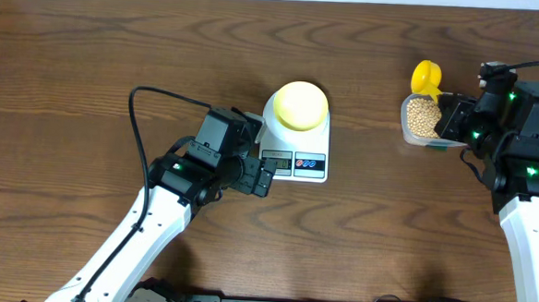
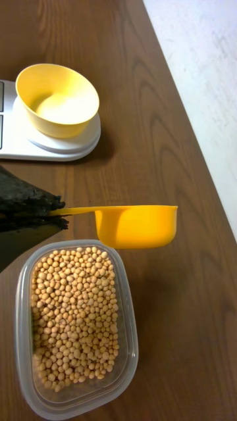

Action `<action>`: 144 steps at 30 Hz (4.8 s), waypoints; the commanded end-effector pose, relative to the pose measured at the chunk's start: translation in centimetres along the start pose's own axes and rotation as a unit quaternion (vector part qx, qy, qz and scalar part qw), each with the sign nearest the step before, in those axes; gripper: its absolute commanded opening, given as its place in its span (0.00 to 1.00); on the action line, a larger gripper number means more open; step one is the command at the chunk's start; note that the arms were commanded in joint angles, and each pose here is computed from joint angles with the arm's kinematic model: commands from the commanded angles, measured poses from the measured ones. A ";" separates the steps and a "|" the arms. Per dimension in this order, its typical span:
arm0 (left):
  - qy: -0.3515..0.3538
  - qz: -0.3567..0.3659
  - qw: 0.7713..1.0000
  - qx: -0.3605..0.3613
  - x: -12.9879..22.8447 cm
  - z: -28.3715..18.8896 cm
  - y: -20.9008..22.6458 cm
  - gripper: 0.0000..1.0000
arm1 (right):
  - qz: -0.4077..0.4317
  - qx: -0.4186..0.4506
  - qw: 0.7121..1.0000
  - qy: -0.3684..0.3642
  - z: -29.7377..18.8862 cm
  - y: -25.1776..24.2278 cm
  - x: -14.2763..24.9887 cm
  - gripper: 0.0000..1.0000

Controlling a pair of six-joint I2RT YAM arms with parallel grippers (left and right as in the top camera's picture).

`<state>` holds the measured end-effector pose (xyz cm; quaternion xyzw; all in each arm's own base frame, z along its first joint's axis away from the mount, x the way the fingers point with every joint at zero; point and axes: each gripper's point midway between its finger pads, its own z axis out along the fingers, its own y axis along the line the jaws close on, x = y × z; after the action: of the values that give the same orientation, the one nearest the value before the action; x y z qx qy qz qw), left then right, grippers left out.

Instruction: Scoop item into bowl and weigh 50g on scale

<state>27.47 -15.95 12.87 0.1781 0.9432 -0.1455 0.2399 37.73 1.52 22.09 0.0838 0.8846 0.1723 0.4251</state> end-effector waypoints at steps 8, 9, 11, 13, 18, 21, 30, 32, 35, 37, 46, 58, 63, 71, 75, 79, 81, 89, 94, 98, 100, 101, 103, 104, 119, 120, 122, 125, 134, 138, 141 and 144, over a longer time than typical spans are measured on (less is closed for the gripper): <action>-0.013 0.052 0.997 0.058 -0.8 -0.5 -2.1 0.98 | -0.007 0.004 1.000 -0.009 -0.3 -0.2 -0.7 0.01; -0.012 0.052 0.997 0.057 -0.7 -0.5 -2.1 0.98 | -0.006 0.005 1.000 -0.009 -0.3 -0.2 -0.7 0.01; -0.005 0.054 0.997 0.057 -0.4 -0.4 -2.1 0.98 | -0.006 0.005 1.000 -0.009 -0.3 -0.2 -0.7 0.01; 0.003 0.054 0.997 0.056 -0.1 -0.2 -2.0 0.98 | -0.007 0.004 1.000 -0.009 -0.3 -0.2 -0.7 0.01; 0.013 0.051 0.997 0.056 0.2 0.2 -1.9 0.98 | -0.006 0.004 1.000 -0.009 -0.3 -0.2 -0.7 0.01; 0.010 0.052 0.997 0.056 0.1 0.2 -1.9 0.98 | -0.007 0.004 1.000 -0.009 -0.3 -0.2 -0.7 0.01; 0.007 0.053 0.997 0.056 -0.1 0.2 -1.9 0.98 | -0.006 0.004 1.000 -0.009 -0.3 -0.2 -0.6 0.01; 0.007 0.053 0.997 0.056 -0.1 0.2 -1.9 0.98 | -0.006 0.005 1.000 -0.008 -0.3 -0.2 -0.6 0.01; 0.007 0.053 0.997 0.056 -0.1 0.2 -1.9 0.98 | -0.005 0.005 1.000 -0.006 -0.3 -0.2 -0.5 0.01; 0.007 0.052 0.997 0.056 -0.1 0.2 -1.9 0.98 | -0.005 0.005 1.000 -0.005 -0.3 -0.3 -0.5 0.01; 0.007 0.053 0.997 0.056 -0.1 0.2 -1.9 0.98 | -0.003 0.050 0.999 -0.010 -0.4 -1.8 -0.6 0.01; 0.007 0.053 0.997 0.056 -0.1 0.2 -1.9 0.98 | -0.001 0.177 0.984 -0.025 -1.4 -6.2 -0.9 0.01; 0.007 0.052 0.997 0.056 -0.1 0.2 -1.9 0.98 | -0.002 0.179 0.983 -0.032 -1.4 -6.2 -1.2 0.01; 0.007 0.052 0.997 0.056 -0.1 0.2 -1.9 0.98 | 0.000 0.185 0.982 -0.022 -1.5 -6.4 -0.7 0.01; 0.007 0.052 0.997 0.056 -0.1 0.2 -1.9 0.98 | 0.003 0.190 0.982 0.001 -1.6 -6.7 0.5 0.01; 0.007 0.053 0.997 0.056 -0.1 0.2 -1.9 0.98 | 0.003 0.193 0.981 0.005 -1.6 -6.8 0.7 0.01; 0.007 0.053 0.997 0.056 -0.1 0.2 -1.9 0.98 | 0.003 0.193 0.981 0.004 -1.6 -6.8 0.6 0.01; 0.007 0.052 0.997 0.056 -0.1 0.2 -1.9 0.98 | 0.003 0.195 0.981 0.004 -1.6 -6.9 0.6 0.01; 0.007 0.053 0.997 0.056 -0.1 0.2 -1.9 0.98 | 0.003 0.198 0.980 0.002 -1.7 -7.0 0.5 0.01; 0.007 0.052 0.997 0.056 -0.1 0.2 -1.9 0.98 | 0.002 0.194 0.981 -0.007 -1.6 -6.8 0.1 0.01; 0.007 0.052 0.997 0.056 -0.1 0.2 -1.9 0.98 | 0.001 0.192 0.981 -0.015 -1.6 -6.7 -0.3 0.01; 0.007 0.052 0.997 0.056 -0.1 0.2 -1.9 0.98 | 0.000 0.192 0.981 -0.017 -1.6 -6.7 -0.4 0.01; 0.007 0.052 0.997 0.056 -0.1 0.2 -1.9 0.98 | 0.000 0.194 0.981 -0.018 -1.6 -6.7 -0.5 0.01; 0.007 0.052 0.997 0.056 -0.1 0.2 -1.9 0.98 | 0.000 0.193 0.981 -0.019 -1.6 -6.7 -0.5 0.01; 0.007 0.053 0.997 0.056 -0.1 0.2 -1.9 0.98 | -0.001 0.203 0.979 -0.021 -1.9 -7.6 -0.7 0.01; 0.007 0.053 0.997 0.056 -0.1 0.2 -1.9 0.98 | -0.001 0.203 0.979 -0.021 -2.0 -7.6 -0.7 0.01; 0.007 0.053 0.997 0.056 -0.1 0.2 -1.9 0.98 | -0.001 0.223 0.974 -0.022 -2.3 -8.3 -0.7 0.01; 0.007 0.053 0.997 0.056 -0.1 0.2 -1.9 0.98 | -0.005 0.235 0.972 -0.023 -2.4 -8.6 -0.8 0.01; 0.007 0.052 0.997 0.056 -0.1 0.2 -1.9 0.98 | -0.008 0.242 0.969 0.043 -1.4 -9.5 2.2 0.01; 0.007 0.053 0.997 0.056 -0.1 0.2 -1.9 0.98 | -0.034 0.211 0.974 0.082 0.6 -9.2 3.5 0.01; 0.007 0.052 0.997 0.056 -0.1 0.2 -1.9 0.98 | -0.033 0.169 0.981 0.093 2.3 -8.3 4.0 0.01; 0.007 0.053 0.997 0.056 -0.1 0.2 -1.9 0.98 | -0.035 0.161 0.983 0.083 3.1 -8.3 3.5 0.01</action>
<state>26.61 -17.49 12.70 0.2355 0.9276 -0.1805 0.2269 37.08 -5.01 14.11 0.1270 0.9378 -0.0015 0.3230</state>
